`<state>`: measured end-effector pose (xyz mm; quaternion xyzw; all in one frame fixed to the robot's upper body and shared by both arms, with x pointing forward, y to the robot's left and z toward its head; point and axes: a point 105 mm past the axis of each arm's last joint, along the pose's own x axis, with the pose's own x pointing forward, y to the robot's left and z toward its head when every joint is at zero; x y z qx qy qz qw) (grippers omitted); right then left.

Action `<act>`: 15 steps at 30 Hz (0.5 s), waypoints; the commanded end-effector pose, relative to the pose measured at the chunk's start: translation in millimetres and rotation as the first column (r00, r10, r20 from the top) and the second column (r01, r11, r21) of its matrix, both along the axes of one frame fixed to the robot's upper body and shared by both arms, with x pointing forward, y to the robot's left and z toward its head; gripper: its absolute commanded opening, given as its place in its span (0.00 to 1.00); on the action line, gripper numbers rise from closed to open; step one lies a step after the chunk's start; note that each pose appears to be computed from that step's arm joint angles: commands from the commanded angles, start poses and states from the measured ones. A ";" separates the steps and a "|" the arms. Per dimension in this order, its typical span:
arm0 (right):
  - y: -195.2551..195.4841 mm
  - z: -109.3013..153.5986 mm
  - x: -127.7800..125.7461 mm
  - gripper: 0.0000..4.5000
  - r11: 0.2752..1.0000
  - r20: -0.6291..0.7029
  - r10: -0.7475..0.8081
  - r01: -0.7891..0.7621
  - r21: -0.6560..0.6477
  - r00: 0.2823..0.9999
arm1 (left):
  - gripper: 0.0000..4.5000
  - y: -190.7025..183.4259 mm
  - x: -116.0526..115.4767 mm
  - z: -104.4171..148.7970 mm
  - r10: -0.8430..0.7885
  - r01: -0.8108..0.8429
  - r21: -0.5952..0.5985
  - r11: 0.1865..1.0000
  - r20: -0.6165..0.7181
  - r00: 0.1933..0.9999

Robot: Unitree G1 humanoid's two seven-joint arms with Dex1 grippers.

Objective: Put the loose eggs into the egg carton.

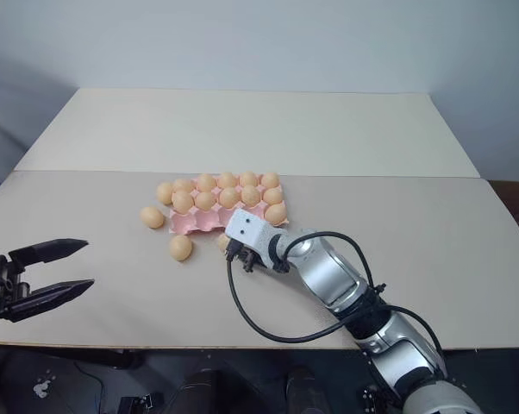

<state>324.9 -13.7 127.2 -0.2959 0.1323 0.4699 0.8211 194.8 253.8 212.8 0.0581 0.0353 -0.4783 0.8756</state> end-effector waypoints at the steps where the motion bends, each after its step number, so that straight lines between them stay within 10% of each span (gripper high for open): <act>1: 0.1 21.7 -8.6 0.43 0.997 0.033 0.045 -0.047 0.062 0.998 | 0.88 0.9 -2.3 9.3 0.007 -0.008 0.024 1.000 0.050 0.999; 7: -7.4 27.0 -10.3 0.43 0.996 0.061 0.071 -0.074 0.043 0.996 | 0.88 1.1 -1.3 9.3 0.006 -0.008 0.024 1.000 0.051 0.999; 15: 5.8 29.6 -0.9 0.88 0.996 0.128 0.073 -0.079 0.037 0.989 | 0.88 2.5 -3.2 11.1 0.014 -0.015 0.027 1.000 0.053 0.999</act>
